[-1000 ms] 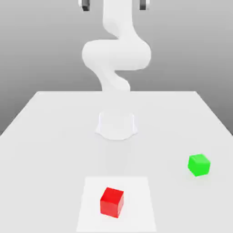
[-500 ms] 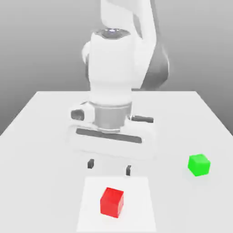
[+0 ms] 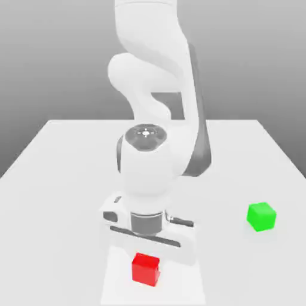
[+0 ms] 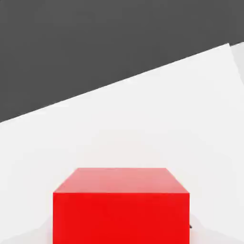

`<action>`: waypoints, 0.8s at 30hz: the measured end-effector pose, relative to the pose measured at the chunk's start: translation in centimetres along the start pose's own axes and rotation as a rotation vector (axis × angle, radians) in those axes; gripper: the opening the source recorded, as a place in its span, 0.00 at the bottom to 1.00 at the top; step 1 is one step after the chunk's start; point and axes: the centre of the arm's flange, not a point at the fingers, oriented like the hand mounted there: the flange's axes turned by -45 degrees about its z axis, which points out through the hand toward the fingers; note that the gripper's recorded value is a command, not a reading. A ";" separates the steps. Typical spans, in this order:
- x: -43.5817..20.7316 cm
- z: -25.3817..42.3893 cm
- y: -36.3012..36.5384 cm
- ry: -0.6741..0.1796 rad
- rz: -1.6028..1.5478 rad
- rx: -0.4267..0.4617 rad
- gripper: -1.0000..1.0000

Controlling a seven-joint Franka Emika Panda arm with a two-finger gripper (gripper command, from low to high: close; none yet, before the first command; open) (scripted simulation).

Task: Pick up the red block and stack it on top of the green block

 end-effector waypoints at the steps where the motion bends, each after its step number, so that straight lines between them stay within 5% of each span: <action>1: 0.0 -0.9 0.0 0.000 0.000 0.000 0.00; 7: -2.1 -5.8 -3.8 -0.001 -0.095 0.004 0.00; 24: -25.5 -8.6 -21.6 -0.001 -0.802 0.001 0.00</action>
